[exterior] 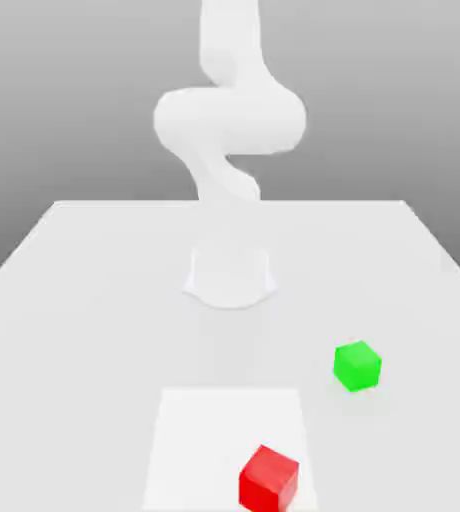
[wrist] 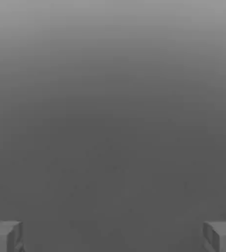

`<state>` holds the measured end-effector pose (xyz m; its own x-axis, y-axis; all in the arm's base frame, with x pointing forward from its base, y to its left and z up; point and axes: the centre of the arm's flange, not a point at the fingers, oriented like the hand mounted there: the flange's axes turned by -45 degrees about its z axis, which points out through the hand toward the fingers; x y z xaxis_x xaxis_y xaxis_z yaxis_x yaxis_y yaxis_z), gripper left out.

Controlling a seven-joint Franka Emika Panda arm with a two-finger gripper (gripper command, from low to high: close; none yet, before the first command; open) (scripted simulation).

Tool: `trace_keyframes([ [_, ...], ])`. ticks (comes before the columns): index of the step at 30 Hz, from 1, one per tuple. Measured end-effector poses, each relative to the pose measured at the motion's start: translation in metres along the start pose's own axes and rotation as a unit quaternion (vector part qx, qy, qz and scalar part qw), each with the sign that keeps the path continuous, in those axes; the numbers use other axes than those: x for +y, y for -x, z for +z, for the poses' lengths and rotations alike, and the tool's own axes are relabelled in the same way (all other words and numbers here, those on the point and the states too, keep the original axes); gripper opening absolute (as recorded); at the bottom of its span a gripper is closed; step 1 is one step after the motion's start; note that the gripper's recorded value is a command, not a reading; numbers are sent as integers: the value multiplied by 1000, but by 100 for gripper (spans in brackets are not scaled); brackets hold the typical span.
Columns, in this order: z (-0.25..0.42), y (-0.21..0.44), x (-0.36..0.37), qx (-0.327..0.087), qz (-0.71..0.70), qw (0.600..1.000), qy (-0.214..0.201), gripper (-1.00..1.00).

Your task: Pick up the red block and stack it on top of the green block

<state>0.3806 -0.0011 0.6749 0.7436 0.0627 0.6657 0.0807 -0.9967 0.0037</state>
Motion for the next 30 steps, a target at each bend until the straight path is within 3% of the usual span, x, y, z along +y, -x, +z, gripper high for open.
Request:
trace_keyframes([
  [8,159,26,-8,-108,-124,984,-75,0],
  [17,310,107,-32,-214,-264,931,-132,0],
  [26,414,219,-39,-310,-403,847,-158,0],
  [30,453,256,-39,-317,-416,837,-159,0],
])
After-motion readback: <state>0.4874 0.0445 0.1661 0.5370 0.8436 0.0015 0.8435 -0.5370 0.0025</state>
